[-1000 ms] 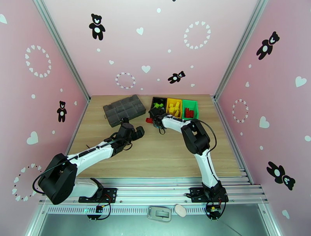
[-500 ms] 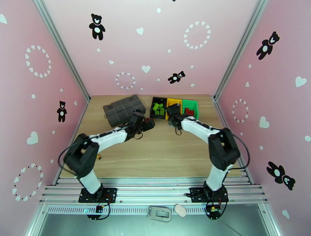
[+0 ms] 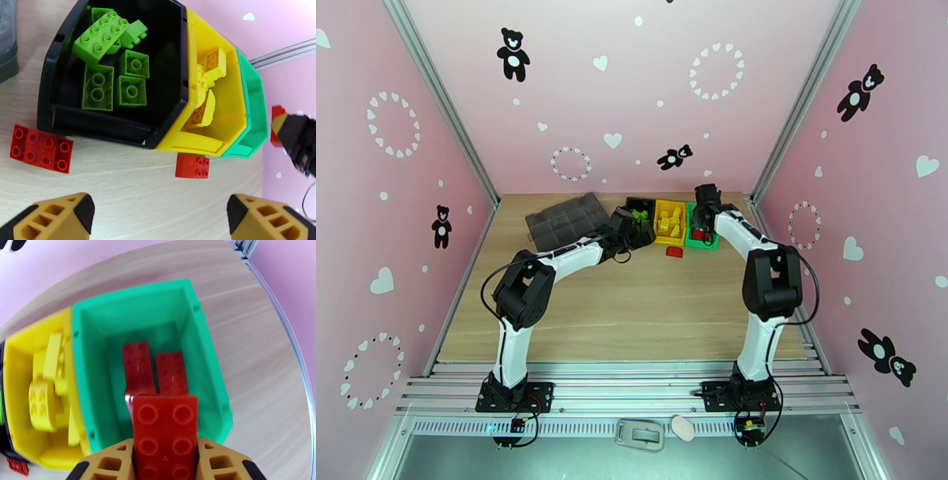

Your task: Sort the legos into containers by color

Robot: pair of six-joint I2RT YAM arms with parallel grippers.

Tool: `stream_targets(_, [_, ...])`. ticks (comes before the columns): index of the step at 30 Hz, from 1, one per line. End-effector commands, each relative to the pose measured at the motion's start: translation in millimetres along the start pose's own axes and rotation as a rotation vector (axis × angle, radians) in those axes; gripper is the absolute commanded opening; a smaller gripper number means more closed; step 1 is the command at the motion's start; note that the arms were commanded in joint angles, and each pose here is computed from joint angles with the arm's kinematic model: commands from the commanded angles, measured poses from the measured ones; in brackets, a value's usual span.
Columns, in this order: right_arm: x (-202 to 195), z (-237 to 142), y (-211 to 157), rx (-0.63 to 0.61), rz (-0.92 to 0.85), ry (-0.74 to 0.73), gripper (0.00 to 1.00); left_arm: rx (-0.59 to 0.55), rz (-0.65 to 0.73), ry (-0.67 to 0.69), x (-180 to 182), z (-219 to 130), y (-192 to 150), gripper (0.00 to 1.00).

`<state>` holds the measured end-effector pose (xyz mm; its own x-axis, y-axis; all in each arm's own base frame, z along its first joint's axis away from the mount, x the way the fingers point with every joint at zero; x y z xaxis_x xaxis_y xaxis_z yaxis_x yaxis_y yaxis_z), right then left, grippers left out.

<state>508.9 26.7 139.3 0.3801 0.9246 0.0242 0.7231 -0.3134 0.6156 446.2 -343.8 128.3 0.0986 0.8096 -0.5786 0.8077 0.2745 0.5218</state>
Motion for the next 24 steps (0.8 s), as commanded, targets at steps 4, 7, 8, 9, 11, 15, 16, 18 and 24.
stream_targets(4, [1, 10, 1, 0.053, -0.038, 0.009, 0.52, -0.034, 0.010, 0.059, 15, -22, 11, 0.94])
stream_targets(7, [2, -1, 3, 0.037, -0.031, 0.031, 0.61, -0.058, -0.001, 0.078, 27, -36, 15, 0.94])
stream_targets(8, [4, -5, 3, 0.030, -0.028, 0.041, 0.63, -0.064, -0.002, 0.088, 31, -40, 15, 0.94])
stream_targets(9, [5, -11, 3, 0.020, -0.030, 0.050, 0.64, -0.071, 0.000, 0.101, 35, -45, 16, 0.94])
stream_targets(11, [13, -26, 0, -0.004, -0.048, 0.077, 0.67, -0.076, 0.012, 0.140, 43, -50, 16, 0.95])
stream_targets(15, [35, -57, -15, -0.039, -0.094, 0.144, 0.73, -0.060, 0.062, 0.244, 61, -49, 15, 0.95])
stream_targets(16, [41, -66, -20, -0.050, -0.107, 0.165, 0.75, -0.052, 0.078, 0.271, 66, -46, 14, 0.95])
stream_targets(18, [51, -79, -33, -0.059, -0.135, 0.200, 0.78, -0.032, 0.108, 0.316, 74, -40, 11, 0.95])
stream_targets(24, [58, -103, -70, -0.034, -0.166, 0.304, 0.81, 0.024, 0.217, 0.412, 95, -21, 1, 0.96])
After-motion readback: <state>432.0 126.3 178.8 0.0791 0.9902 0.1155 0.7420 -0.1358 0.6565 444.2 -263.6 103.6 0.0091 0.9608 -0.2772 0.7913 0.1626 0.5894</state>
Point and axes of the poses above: each hand's point on the last joint's axis, 136 mm out from that joint toward the fingers, its own z axis out along the fingers, its own x axis along the line the jaws close on, y = z × x, the point moved 2 cm from there along -z, back along the fingers, and after that the axes turned 3 degrees about z, right-handed, at the moved point
